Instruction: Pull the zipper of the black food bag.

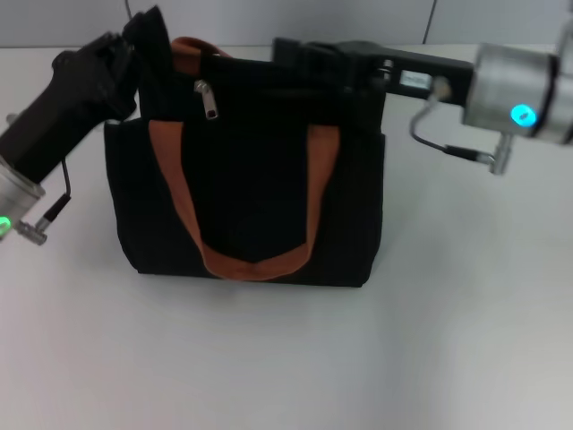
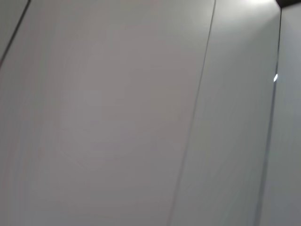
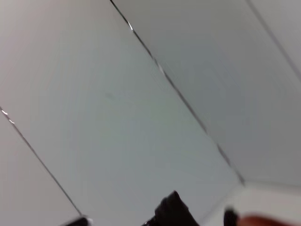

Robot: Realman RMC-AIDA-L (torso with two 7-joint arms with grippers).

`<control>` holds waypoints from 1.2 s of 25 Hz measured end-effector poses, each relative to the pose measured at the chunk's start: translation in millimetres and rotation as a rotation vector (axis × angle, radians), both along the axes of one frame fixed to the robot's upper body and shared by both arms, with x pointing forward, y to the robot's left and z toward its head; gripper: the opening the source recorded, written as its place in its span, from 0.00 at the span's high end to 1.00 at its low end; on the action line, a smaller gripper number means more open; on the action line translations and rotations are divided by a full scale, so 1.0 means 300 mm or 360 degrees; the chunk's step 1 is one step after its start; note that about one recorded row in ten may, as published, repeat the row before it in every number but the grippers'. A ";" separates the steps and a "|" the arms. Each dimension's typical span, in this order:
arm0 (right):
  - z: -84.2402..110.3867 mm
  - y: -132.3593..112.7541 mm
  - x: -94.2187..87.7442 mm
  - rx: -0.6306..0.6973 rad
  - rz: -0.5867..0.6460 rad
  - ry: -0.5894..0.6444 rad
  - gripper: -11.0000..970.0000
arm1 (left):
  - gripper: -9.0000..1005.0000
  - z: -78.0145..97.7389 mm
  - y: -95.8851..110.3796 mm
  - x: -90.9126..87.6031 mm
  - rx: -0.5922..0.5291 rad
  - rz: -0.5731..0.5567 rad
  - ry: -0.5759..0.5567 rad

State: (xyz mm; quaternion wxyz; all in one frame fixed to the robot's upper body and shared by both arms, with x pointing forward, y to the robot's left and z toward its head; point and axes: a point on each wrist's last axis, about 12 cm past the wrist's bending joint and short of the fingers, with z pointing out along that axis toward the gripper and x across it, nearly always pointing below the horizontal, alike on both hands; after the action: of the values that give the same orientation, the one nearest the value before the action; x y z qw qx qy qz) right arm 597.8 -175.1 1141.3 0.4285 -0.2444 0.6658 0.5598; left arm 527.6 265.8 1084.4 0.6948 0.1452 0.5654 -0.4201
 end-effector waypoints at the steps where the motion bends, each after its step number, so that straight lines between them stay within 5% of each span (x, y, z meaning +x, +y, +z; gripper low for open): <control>1: -0.021 -0.030 -0.031 0.0022 -0.0024 -0.0143 0.97 | 0.91 0.036 -0.003 0.011 -0.0087 -0.0116 0.0055; 5: -0.058 -0.055 -0.079 -0.0020 -0.0029 -0.0423 0.97 | 0.91 0.073 -0.015 0.021 -0.0140 -0.0247 0.0106; 6: -0.087 -0.063 -0.110 -0.0065 -0.0038 -0.0655 0.97 | 0.91 0.087 -0.029 0.030 -0.0170 -0.0313 0.0149; 7: -0.087 -0.063 -0.110 -0.0065 -0.0038 -0.0655 0.97 | 0.91 0.087 -0.029 0.030 -0.0170 -0.0313 0.0149; 11: -0.141 -0.058 -0.155 -0.0159 -0.0128 -0.1161 0.89 | 0.91 0.109 -0.074 0.062 -0.0236 -0.0420 0.0236; 16: -0.169 -0.064 -0.166 -0.0269 -0.0178 -0.1360 0.82 | 0.91 0.125 -0.111 0.095 -0.0239 -0.0466 0.0277; 22: -0.160 -0.054 -0.160 -0.0234 -0.0154 -0.1303 0.76 | 0.91 0.125 -0.134 0.115 -0.0209 -0.0462 0.0308; 30: -0.118 -0.049 -0.124 -0.0002 -0.0087 -0.0644 0.63 | 0.91 0.143 -0.155 0.127 -0.0206 -0.0502 0.0284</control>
State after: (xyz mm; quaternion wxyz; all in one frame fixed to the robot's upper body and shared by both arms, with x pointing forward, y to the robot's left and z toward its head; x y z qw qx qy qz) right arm 560.6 -189.7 1105.9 0.5685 -0.3339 0.5730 0.4869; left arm 565.8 219.3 1127.1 0.5754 0.1492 0.5668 -0.5704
